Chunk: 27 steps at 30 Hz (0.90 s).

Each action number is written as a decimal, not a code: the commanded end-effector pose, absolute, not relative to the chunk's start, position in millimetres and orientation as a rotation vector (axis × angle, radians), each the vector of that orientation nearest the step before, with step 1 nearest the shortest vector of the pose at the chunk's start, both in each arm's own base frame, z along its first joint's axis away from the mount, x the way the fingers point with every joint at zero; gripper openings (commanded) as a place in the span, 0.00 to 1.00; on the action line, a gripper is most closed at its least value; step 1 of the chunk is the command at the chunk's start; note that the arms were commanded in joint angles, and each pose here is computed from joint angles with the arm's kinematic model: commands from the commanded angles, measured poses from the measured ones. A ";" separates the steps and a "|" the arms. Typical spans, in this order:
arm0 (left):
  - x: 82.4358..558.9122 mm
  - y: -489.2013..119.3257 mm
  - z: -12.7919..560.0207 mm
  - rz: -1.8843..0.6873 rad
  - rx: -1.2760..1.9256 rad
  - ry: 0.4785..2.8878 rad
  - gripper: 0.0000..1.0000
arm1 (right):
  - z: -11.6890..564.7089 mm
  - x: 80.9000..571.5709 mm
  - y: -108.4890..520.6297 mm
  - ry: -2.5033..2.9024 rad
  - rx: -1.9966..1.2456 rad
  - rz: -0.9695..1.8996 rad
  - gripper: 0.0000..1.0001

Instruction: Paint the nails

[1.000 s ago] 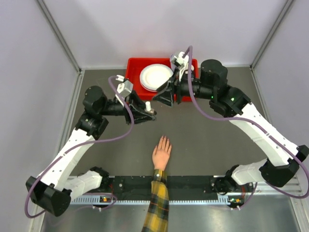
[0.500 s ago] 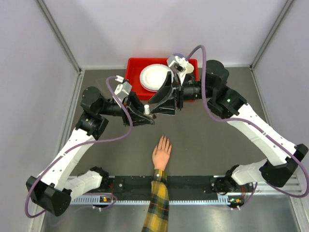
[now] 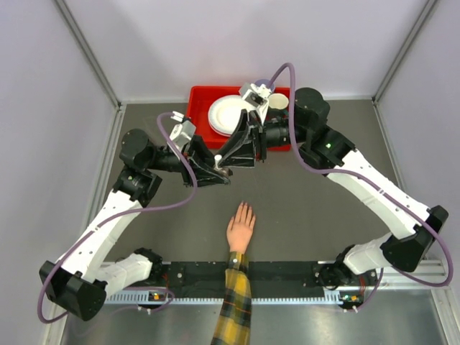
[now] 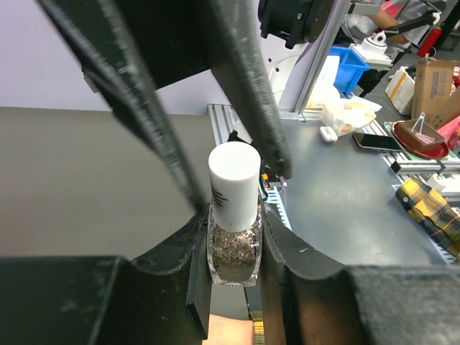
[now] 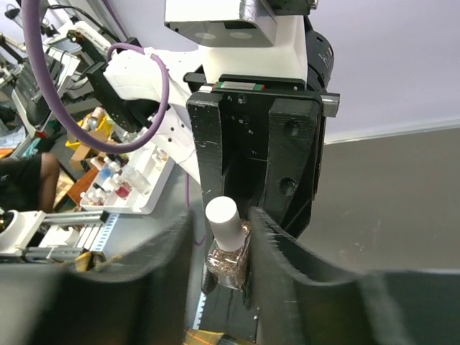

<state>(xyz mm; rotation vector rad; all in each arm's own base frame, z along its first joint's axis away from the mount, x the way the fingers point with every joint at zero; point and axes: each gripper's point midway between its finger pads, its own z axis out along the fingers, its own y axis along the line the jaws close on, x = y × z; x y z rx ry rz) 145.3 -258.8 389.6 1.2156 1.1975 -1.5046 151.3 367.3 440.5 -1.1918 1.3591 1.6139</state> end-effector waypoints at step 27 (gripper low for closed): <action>180.4 -260.6 399.6 -1.252 1.155 1.195 0.00 | 445.5 195.9 341.9 1.501 -0.833 0.931 0.20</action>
